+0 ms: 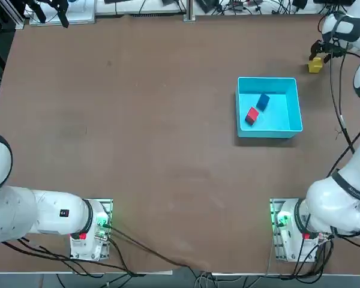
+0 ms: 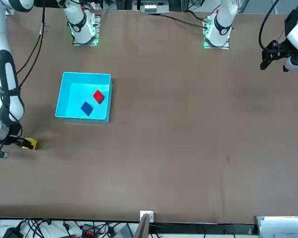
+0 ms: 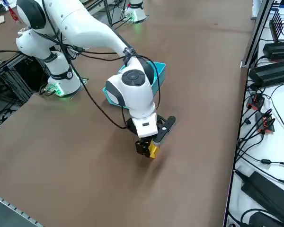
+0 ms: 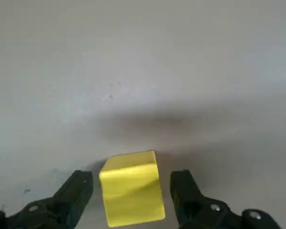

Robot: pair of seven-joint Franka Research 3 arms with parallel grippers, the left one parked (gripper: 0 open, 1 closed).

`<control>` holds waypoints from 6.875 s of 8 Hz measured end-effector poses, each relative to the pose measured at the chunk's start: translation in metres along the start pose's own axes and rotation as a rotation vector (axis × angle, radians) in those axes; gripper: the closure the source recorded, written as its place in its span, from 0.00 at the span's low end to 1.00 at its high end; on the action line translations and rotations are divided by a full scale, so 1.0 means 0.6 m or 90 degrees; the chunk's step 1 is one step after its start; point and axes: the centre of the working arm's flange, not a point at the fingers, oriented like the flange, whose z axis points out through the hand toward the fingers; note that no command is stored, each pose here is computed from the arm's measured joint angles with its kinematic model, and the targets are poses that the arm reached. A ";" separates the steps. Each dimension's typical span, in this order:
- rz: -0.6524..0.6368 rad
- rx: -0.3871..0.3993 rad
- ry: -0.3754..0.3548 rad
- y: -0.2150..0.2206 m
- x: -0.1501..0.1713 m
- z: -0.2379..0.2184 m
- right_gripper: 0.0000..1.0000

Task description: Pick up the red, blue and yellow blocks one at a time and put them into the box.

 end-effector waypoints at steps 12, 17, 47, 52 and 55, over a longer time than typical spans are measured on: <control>-0.004 0.006 -0.021 0.003 0.007 -0.148 0.29; 0.020 0.037 -0.085 -0.200 -0.073 -0.396 0.29; -0.111 0.000 -0.031 -0.466 -0.192 -0.575 0.00; -0.092 0.020 -0.021 -0.397 -0.174 -0.633 0.00; -0.100 0.024 -0.026 -0.403 -0.192 -0.660 0.00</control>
